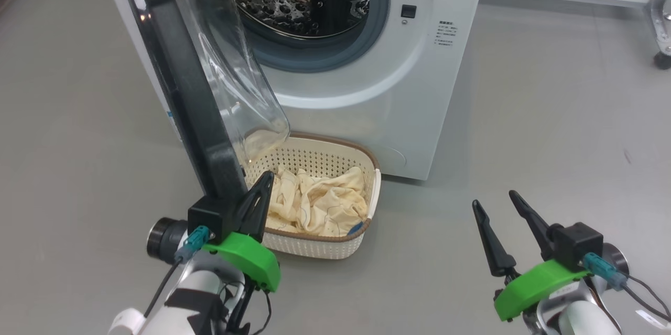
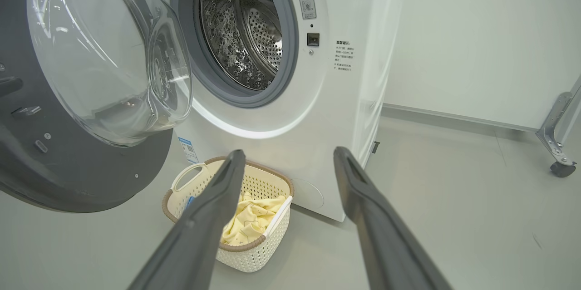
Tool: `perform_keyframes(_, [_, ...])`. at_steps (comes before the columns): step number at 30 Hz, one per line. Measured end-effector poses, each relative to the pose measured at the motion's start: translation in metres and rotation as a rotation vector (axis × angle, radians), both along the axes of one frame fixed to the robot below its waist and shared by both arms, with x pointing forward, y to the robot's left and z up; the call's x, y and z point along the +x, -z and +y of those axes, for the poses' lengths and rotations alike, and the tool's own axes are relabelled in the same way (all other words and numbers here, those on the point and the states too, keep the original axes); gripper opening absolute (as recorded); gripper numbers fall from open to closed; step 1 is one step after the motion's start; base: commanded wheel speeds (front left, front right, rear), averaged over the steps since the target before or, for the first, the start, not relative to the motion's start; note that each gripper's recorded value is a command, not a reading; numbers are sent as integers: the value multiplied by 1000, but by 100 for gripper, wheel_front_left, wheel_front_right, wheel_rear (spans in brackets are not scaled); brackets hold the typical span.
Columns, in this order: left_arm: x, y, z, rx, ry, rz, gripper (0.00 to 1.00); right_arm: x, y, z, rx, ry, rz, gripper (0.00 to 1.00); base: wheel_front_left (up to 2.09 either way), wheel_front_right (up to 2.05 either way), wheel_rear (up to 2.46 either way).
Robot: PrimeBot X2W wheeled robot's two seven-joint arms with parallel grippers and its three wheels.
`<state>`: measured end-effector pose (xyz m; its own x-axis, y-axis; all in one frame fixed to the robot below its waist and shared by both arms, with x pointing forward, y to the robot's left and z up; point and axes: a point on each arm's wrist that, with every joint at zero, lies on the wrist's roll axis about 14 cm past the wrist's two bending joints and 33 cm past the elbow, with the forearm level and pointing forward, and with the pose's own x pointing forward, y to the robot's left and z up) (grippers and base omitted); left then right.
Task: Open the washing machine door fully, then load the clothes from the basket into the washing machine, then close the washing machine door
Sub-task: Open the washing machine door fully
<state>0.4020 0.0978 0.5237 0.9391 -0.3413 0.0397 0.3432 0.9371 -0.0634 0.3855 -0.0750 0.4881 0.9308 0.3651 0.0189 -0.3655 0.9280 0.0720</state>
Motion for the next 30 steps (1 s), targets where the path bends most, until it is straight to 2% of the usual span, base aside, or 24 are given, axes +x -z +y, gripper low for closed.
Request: perform_keyframes(30, [-29,4,129,-26,-372,16,0,9,10,73,5,-208,30,100,0,0,0])
